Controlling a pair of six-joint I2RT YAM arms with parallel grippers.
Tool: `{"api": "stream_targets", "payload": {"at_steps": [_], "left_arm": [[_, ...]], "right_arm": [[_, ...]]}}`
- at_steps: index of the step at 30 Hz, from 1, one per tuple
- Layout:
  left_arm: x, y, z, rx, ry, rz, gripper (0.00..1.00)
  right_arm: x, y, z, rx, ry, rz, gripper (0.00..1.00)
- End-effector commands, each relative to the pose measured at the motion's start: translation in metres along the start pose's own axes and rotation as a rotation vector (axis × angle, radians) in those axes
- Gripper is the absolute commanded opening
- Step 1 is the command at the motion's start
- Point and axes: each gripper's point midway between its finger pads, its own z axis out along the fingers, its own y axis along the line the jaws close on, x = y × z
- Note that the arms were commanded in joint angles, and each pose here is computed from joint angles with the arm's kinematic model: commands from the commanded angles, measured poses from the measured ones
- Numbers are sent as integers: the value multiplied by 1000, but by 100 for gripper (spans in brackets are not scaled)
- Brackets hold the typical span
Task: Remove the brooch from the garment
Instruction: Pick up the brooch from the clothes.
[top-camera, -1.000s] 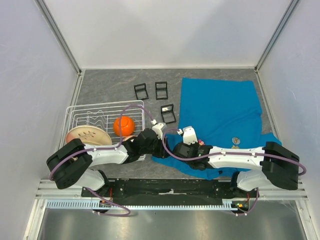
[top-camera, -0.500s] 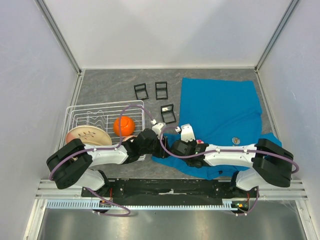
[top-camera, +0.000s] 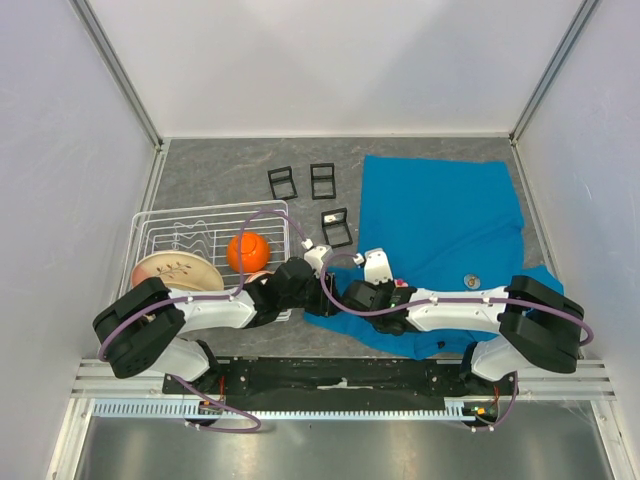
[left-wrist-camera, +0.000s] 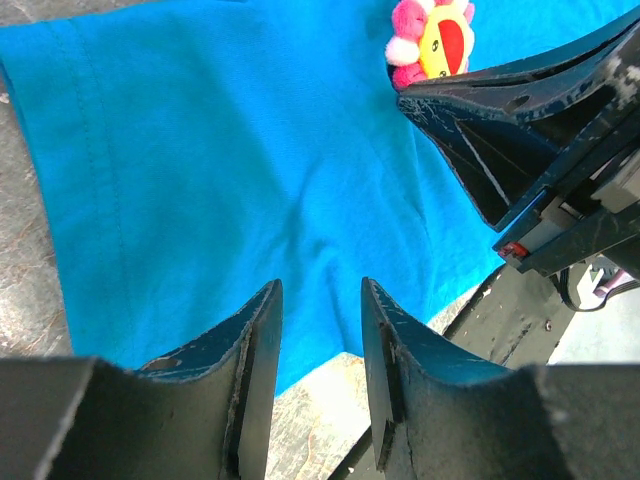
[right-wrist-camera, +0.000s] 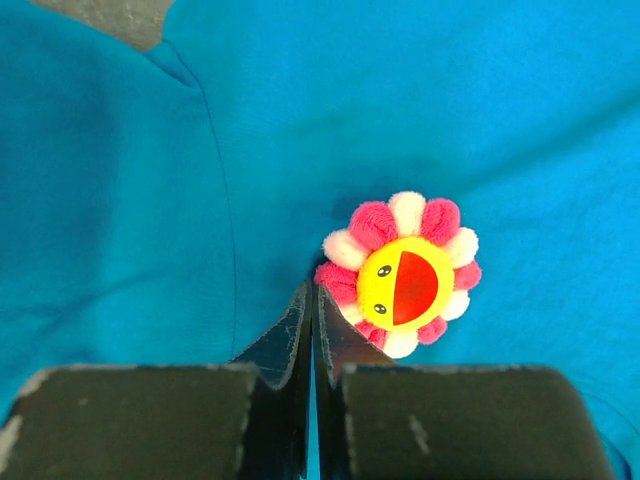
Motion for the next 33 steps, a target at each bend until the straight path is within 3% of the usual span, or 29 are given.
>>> {"api": "stream_targets", "payload": {"at_steps": [1, 12, 23, 30, 33], "left_arm": [[-4, -3, 1, 5, -23, 2, 44], [-36, -71, 1, 213, -20, 30, 45], [-4, -57, 50, 179, 58, -20, 45], [3, -39, 49, 110, 35, -15, 45], [5, -35, 45, 97, 25, -14, 45]], "right_arm": [[-19, -6, -5, 12, -49, 30, 1], [-25, -14, -5, -69, 3, 47, 1], [-30, -24, -5, -161, 49, 130, 0], [-34, -36, -1, -124, 74, 147, 0], [-43, -25, -5, -191, 71, 137, 0]]}}
